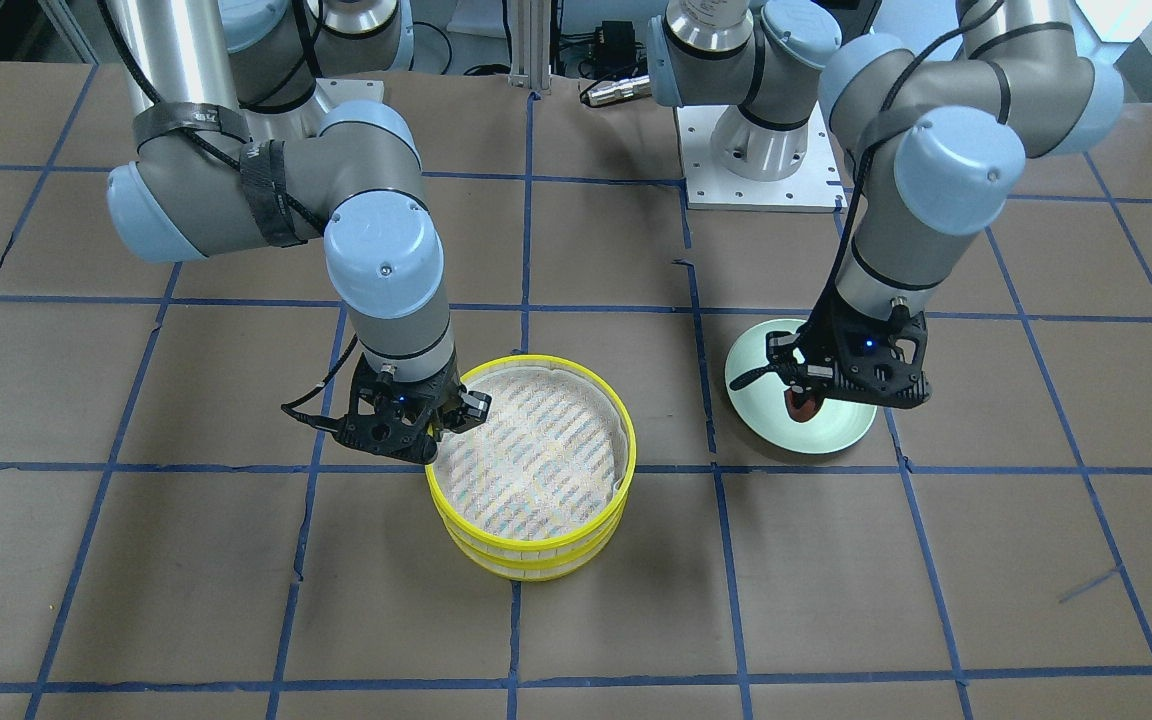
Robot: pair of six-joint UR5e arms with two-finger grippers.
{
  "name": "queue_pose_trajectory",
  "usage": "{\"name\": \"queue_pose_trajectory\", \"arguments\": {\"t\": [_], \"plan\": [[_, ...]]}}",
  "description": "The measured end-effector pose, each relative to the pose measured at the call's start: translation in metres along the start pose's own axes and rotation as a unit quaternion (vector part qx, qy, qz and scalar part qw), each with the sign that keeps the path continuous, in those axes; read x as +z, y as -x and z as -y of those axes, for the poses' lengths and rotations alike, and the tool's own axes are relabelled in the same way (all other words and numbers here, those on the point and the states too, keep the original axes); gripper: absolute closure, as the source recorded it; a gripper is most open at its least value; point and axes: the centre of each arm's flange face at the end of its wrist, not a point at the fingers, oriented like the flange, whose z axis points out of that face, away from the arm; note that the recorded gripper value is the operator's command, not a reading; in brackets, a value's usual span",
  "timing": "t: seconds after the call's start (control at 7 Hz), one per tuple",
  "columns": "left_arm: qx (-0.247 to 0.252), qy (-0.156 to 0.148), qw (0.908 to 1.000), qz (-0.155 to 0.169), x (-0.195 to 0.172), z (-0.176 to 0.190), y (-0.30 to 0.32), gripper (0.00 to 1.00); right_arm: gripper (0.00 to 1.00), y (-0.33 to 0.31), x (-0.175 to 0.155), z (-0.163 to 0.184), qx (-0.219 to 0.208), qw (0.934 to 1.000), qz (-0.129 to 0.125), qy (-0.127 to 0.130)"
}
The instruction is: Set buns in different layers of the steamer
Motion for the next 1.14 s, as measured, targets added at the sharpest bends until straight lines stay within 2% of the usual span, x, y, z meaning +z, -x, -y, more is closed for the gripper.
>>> {"name": "queue_pose_trajectory", "arguments": {"t": [0.14, 0.29, 0.43, 0.57, 0.71, 0.86, 1.0, 1.14], "plan": [[-0.019, -0.017, 0.9997, -0.006, -0.026, 0.011, -0.037, 0.98, 0.81, 0.0, 0.001, 0.0, 0.0, 1.0, 0.0, 0.001], [-0.036, -0.025, 0.999, -0.013, -0.037, 0.019, -0.073, 0.98, 0.75, 0.0, 0.001, -0.001, 0.0, 1.0, 0.0, 0.002], [-0.052, -0.029, 0.998, -0.023, -0.031, 0.026, -0.1, 0.98, 0.73, 0.0, 0.001, -0.001, 0.0, 1.0, 0.0, 0.002], [-0.071, -0.038, 0.996, -0.04, -0.012, 0.037, -0.126, 0.98, 0.52, 0.0, 0.001, 0.0, 0.0, 1.0, 0.0, 0.001], [-0.088, -0.049, 0.9935, -0.052, 0.009, 0.047, -0.15, 0.98, 0.4, 0.0, 0.0, 0.0, 0.0, 1.0, 0.001, -0.001], [-0.103, -0.057, 0.9911, -0.062, 0.023, 0.053, -0.169, 0.67, 0.36, 0.0, 0.0, 0.001, 0.0, 1.0, 0.001, -0.003], [-0.114, -0.06, 0.9891, -0.071, 0.028, 0.057, -0.179, 0.01, 0.33, 0.0, -0.003, 0.001, 0.0, 1.0, 0.001, -0.006], [-0.124, -0.058, 0.9876, -0.078, 0.03, 0.058, -0.183, 0.0, 0.32, -0.007, -0.009, 0.005, -0.002, 0.9999, -0.001, -0.01]]}}
